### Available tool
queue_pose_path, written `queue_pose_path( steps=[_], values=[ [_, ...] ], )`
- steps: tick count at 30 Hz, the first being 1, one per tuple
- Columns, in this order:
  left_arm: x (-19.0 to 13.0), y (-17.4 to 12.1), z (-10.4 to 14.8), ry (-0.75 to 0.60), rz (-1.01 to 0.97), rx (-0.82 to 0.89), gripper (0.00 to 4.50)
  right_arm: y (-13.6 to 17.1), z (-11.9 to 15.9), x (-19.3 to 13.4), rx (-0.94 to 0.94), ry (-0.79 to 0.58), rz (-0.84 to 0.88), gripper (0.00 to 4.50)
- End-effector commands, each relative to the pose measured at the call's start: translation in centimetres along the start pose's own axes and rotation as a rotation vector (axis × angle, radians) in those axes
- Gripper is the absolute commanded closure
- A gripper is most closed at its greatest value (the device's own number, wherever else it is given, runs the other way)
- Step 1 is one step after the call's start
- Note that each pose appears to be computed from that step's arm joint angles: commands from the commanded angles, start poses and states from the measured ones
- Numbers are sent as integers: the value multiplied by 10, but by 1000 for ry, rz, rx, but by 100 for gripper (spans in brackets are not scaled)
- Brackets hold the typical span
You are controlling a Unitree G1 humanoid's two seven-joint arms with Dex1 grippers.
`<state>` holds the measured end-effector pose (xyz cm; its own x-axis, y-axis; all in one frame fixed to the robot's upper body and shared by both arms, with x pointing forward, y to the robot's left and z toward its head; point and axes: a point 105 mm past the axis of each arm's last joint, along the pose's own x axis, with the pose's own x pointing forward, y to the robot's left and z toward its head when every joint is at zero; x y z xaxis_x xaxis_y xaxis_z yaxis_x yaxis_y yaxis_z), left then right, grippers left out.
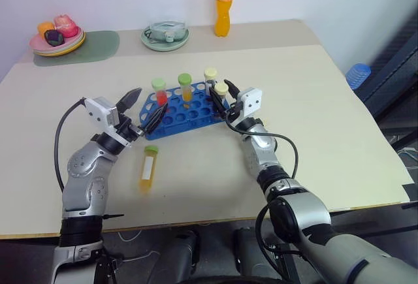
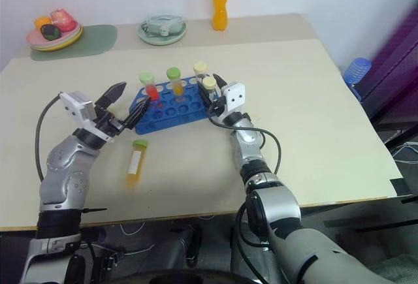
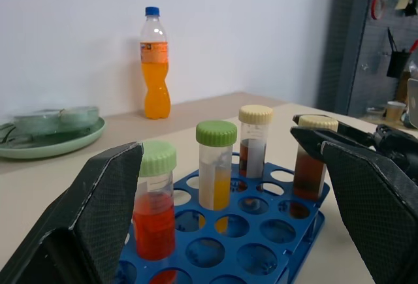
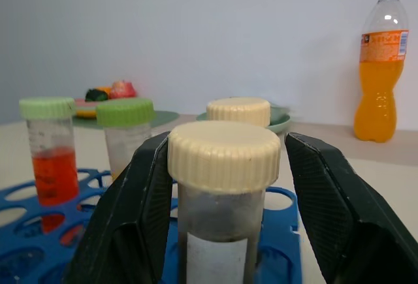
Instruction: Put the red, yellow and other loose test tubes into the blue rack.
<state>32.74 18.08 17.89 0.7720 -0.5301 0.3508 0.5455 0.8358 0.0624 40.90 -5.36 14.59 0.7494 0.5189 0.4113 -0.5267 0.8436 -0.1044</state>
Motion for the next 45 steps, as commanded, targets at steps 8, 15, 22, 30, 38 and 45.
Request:
queue_pose_path(
  steps=[8, 15, 22, 30, 38, 45],
  values=[
    [0, 18, 22, -5, 178, 35, 0, -12, 24, -29, -183, 34, 163, 183],
    [-4, 25, 18, 110, 308, 83, 0, -10, 55, -55, -170, 118, 300, 183],
    [-38, 24, 10, 510, 365, -167, 0, -25, 92, -97, -212, 293, 460, 183],
    [-65, 13, 17, 884, 255, -266, 0, -31, 121, -125, -169, 410, 553, 183],
    [-59, -1, 20, 1069, 134, -305, 0, -20, 122, -131, -132, 430, 611, 183],
    [-55, -13, 6, 1170, 196, -382, 0, -15, 118, -133, -123, 434, 610, 183]
  ],
)
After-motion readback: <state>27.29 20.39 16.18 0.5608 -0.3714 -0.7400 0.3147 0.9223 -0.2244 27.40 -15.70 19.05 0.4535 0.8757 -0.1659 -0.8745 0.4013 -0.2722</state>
